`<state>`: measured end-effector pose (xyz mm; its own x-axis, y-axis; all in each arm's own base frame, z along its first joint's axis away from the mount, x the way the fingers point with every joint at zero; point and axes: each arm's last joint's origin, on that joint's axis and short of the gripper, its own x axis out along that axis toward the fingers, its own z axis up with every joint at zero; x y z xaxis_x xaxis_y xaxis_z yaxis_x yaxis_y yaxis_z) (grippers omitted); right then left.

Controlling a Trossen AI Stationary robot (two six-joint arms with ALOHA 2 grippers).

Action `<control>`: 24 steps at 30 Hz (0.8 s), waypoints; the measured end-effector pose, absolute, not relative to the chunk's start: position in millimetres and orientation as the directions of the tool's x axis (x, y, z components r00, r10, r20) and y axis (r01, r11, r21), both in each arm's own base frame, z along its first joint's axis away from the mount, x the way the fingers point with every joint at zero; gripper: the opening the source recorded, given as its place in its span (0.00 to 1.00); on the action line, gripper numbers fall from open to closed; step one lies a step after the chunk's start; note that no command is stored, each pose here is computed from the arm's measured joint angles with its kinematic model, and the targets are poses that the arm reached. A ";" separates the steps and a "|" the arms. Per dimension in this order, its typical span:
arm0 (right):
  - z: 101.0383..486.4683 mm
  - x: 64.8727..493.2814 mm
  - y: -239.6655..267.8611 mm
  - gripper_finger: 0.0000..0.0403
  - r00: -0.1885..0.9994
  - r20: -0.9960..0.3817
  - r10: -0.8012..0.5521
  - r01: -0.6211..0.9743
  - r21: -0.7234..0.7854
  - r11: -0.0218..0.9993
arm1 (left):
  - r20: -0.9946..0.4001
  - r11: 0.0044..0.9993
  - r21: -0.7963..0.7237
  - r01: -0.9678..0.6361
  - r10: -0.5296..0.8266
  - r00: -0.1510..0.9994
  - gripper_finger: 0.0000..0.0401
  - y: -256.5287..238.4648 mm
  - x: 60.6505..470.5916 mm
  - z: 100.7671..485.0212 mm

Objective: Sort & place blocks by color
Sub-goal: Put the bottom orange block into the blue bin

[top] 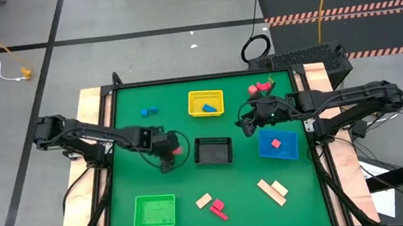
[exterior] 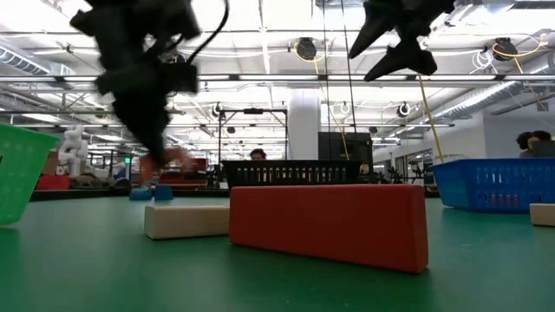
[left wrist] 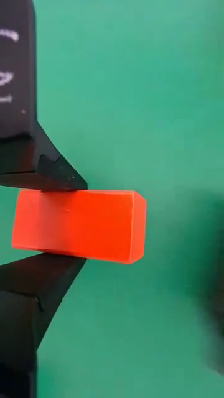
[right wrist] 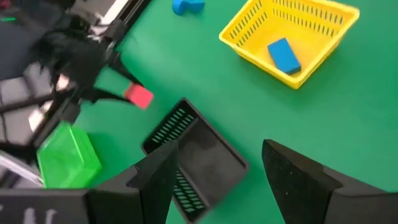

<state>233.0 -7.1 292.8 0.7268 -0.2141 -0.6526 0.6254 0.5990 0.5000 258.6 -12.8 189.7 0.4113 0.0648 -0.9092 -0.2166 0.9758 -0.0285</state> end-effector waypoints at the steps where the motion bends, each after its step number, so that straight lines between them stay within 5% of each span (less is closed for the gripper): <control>1: 291.5 234.9 -7.1 0.56 0.726 -0.654 -0.214 0.636 0.519 0.571 | -0.888 0.976 -0.033 -0.217 0.071 0.455 0.34 -12.9 264.4 196.3; 6: 280.5 253.3 -6.8 0.56 0.730 -0.654 -0.199 0.666 0.617 0.420 | -0.752 0.982 0.010 -0.187 0.130 0.647 0.34 -12.9 289.9 232.4; 12: 274.8 283.1 -5.6 0.56 0.819 -0.552 -0.154 0.564 0.729 0.387 | -0.606 0.968 0.078 -0.240 0.237 0.760 0.34 -10.5 305.1 260.9; 24: 256.6 327.8 -4.8 0.59 0.915 -0.387 -0.111 0.402 0.855 0.329 | -0.550 0.956 0.115 -0.270 0.288 0.784 0.34 -21.3 306.9 265.4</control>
